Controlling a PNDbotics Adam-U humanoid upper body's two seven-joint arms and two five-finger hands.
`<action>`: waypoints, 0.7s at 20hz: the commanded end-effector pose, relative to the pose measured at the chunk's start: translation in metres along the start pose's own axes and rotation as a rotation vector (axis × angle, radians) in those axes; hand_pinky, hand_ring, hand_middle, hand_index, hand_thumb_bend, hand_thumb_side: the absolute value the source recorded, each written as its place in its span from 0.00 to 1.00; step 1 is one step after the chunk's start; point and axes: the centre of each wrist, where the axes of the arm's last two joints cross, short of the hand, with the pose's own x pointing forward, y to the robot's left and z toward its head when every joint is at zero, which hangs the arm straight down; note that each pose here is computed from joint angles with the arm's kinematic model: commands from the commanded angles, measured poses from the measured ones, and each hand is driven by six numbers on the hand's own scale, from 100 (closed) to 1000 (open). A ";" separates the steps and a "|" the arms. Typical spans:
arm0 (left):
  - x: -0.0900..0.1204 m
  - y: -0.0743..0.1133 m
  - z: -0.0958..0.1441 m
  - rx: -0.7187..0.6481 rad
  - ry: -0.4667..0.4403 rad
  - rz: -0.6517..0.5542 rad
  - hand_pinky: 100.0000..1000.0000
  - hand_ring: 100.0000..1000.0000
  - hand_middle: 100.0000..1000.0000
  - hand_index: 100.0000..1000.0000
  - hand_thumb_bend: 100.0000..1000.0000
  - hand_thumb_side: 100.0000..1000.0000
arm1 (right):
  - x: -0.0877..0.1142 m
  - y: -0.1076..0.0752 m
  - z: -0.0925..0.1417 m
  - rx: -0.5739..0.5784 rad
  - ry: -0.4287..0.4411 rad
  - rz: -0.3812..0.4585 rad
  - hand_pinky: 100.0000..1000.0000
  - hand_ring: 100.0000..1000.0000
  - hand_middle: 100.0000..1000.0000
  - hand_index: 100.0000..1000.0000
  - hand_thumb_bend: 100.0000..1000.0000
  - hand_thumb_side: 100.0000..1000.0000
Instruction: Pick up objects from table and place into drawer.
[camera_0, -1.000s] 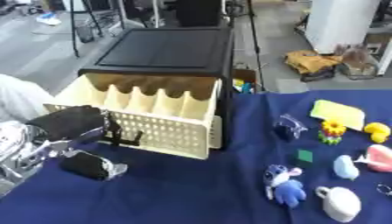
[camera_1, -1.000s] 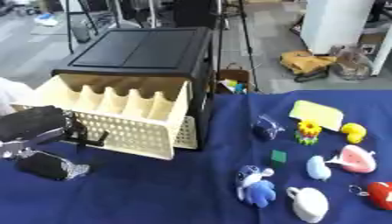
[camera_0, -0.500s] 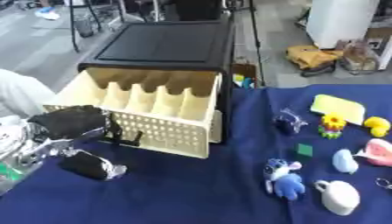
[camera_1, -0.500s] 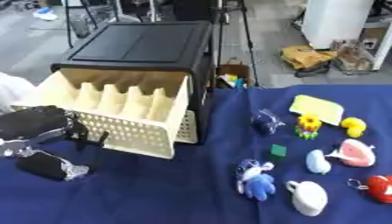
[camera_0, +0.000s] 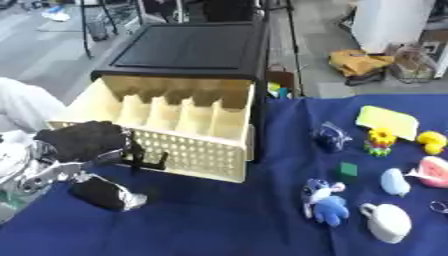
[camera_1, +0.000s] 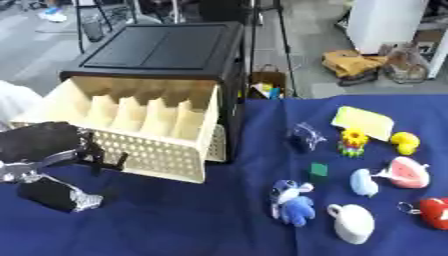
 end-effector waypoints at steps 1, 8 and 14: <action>0.002 0.002 0.004 -0.016 -0.023 -0.036 0.00 0.05 0.06 0.38 0.34 0.67 | 0.005 -0.004 -0.006 -0.002 -0.029 0.006 0.72 0.80 0.65 0.70 0.17 0.95; 0.004 -0.004 0.003 -0.037 -0.038 -0.044 0.00 0.05 0.06 0.38 0.35 0.66 | 0.005 -0.004 -0.006 -0.006 -0.029 0.006 0.72 0.80 0.65 0.70 0.17 0.95; 0.005 -0.007 0.003 -0.056 -0.043 -0.036 0.00 0.04 0.06 0.38 0.35 0.66 | 0.005 -0.004 -0.007 -0.008 -0.030 0.006 0.72 0.80 0.65 0.70 0.16 0.95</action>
